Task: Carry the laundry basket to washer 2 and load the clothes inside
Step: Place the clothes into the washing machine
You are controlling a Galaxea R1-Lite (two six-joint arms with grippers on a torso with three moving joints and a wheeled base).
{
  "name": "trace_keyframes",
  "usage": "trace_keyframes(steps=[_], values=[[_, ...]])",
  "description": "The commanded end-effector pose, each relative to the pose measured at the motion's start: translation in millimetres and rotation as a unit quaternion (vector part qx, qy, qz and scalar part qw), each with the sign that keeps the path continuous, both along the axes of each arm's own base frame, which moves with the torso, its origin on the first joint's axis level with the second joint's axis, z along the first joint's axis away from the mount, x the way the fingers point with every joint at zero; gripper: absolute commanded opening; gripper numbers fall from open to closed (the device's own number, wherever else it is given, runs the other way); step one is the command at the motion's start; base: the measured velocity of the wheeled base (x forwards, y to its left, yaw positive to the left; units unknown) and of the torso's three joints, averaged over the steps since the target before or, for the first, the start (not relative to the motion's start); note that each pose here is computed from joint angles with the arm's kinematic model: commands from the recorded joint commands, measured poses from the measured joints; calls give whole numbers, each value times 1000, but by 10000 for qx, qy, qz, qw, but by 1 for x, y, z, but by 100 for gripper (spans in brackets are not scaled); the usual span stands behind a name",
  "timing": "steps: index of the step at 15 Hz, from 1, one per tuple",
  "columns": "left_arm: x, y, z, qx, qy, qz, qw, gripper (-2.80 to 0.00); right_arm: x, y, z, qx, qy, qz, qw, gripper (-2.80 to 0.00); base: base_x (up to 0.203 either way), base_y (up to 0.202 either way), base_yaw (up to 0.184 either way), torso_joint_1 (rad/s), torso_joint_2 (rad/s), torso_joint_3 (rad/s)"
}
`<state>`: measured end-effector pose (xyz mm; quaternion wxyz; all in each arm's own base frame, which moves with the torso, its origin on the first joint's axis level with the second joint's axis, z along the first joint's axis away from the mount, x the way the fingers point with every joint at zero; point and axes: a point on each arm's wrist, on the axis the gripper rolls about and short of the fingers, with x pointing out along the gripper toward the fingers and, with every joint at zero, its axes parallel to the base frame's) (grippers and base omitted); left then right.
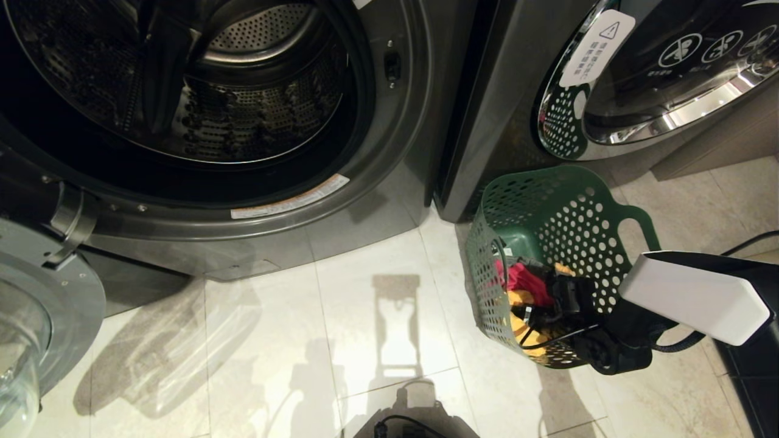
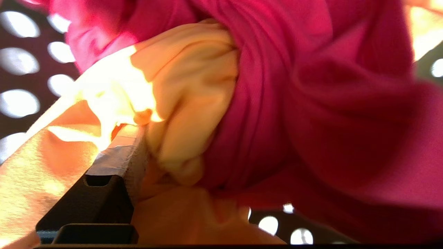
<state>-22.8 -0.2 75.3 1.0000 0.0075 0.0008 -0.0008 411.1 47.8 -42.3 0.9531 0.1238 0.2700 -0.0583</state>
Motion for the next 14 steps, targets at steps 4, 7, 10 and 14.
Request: trace_keyframes(steps=[4, 7, 10, 14], values=[[0, 0, 0, 24, 7, 0, 10000, -280, 23, -12, -13, 6, -139, -167, 9998, 0, 0, 0, 0, 0, 0, 0], [0, 0, 0, 24, 7, 0, 10000, -280, 32, -12, -11, -13, -118, -175, 9998, 0, 0, 0, 0, 0, 0, 0], [0, 0, 0, 27, 14, -3, 10000, -280, 37, -11, -13, -17, -122, -181, 9998, -280, 0, 0, 0, 0, 0, 0], [0, 0, 0, 24, 14, -8, 10000, -280, 37, -11, -12, -40, -58, -193, 9998, -280, 0, 0, 0, 0, 0, 0]])
